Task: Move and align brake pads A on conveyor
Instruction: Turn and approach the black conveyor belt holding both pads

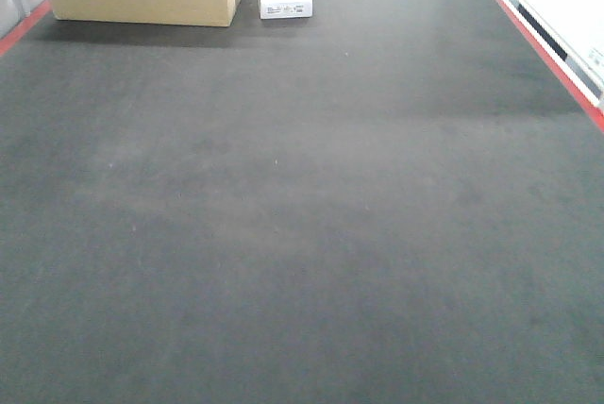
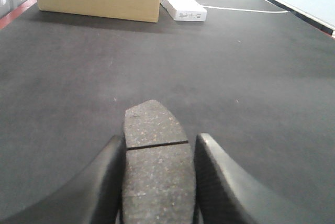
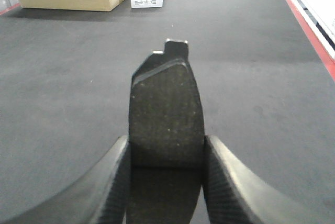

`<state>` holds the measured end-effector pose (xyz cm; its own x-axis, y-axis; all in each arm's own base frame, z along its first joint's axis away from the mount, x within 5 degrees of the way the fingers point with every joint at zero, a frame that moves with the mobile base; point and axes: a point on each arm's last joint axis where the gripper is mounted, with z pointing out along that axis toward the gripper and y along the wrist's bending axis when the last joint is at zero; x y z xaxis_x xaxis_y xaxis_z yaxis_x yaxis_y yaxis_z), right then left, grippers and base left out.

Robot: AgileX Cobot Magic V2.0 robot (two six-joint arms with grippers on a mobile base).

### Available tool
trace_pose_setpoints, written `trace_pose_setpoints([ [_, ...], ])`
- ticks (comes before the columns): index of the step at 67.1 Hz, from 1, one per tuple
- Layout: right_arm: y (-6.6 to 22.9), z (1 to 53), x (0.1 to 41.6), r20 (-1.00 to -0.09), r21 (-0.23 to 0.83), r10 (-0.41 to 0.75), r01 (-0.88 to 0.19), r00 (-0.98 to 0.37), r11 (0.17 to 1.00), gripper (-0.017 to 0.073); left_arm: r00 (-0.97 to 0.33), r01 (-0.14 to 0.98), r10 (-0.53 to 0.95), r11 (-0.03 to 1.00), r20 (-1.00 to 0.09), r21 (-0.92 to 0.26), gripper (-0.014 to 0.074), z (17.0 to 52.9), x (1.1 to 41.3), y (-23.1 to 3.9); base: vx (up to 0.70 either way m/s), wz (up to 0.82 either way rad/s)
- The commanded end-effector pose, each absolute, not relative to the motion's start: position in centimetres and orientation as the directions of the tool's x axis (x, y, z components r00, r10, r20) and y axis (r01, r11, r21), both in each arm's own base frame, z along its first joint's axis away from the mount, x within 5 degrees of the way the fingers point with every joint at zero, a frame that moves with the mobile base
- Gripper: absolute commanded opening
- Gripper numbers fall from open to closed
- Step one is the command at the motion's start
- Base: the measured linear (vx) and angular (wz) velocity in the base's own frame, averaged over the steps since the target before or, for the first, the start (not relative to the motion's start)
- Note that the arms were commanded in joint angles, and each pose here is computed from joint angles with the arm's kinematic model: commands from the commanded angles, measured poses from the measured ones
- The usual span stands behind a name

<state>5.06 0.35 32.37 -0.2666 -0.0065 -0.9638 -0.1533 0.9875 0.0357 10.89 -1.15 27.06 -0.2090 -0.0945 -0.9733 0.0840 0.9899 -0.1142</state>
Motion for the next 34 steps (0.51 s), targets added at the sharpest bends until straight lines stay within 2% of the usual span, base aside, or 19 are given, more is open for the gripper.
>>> trace_pose_setpoints([
  [1, 0.47, 34.06, 5.21, -0.988, 0.026, -0.001, -0.17, -0.155, 0.985, -0.0004, -0.094, 0.081, -0.124, 0.988, -0.988, -0.132, -0.0006, 28.85, 11.12, -1.03, 0.25, 0.03],
  [34, 0.47, 34.06, 5.21, -0.988, 0.026, -0.001, -0.17, -0.155, 0.985, -0.0004, -0.094, 0.081, -0.124, 0.988, -0.988, -0.132, -0.0006, 28.85, 11.12, -1.03, 0.16, 0.02],
])
